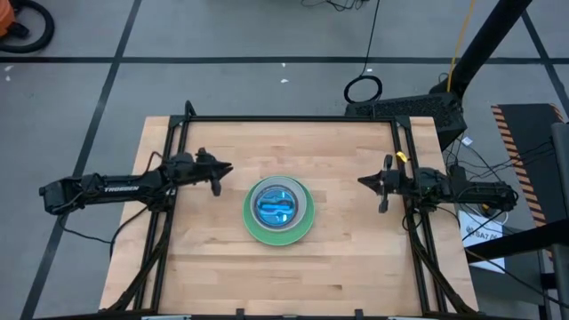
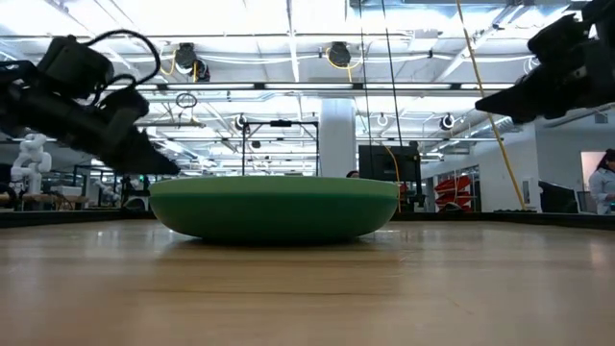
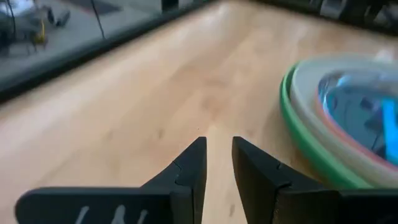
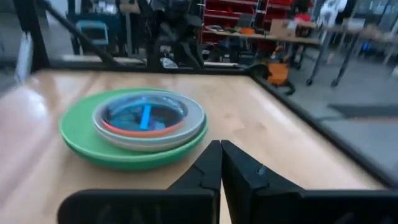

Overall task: Stack plastic plates
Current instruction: Return to Home Position

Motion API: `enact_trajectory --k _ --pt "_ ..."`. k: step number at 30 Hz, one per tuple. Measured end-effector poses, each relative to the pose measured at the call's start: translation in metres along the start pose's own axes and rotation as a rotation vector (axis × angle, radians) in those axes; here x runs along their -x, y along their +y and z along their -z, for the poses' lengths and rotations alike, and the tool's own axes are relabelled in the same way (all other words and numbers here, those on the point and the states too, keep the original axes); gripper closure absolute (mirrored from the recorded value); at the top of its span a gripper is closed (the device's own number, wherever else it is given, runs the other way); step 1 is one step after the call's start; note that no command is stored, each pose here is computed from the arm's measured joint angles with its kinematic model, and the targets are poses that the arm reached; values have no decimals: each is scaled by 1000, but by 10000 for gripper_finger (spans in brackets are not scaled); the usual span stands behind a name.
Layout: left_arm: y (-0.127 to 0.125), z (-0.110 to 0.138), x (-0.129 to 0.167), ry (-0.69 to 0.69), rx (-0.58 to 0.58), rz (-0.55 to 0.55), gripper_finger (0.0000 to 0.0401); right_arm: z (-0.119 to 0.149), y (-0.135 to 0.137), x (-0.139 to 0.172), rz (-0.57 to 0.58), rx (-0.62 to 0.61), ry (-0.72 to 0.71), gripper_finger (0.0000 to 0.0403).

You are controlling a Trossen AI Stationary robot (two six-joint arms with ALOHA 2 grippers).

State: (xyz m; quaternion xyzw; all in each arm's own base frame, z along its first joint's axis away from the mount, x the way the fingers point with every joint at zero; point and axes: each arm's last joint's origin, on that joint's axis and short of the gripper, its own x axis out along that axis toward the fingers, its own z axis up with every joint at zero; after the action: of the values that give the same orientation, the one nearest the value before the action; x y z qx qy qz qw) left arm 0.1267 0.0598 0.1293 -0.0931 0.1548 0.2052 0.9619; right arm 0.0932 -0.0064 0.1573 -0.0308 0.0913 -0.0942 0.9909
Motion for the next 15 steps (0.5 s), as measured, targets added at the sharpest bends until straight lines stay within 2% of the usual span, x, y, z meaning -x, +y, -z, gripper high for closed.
enact_trajectory --k 4,15 --pt "1 9 0 92 41 -11 318 0 0 0 0 -114 -4 399" --pt "1 14 1 142 37 -18 318 0 0 0 -1 -108 -3 399"
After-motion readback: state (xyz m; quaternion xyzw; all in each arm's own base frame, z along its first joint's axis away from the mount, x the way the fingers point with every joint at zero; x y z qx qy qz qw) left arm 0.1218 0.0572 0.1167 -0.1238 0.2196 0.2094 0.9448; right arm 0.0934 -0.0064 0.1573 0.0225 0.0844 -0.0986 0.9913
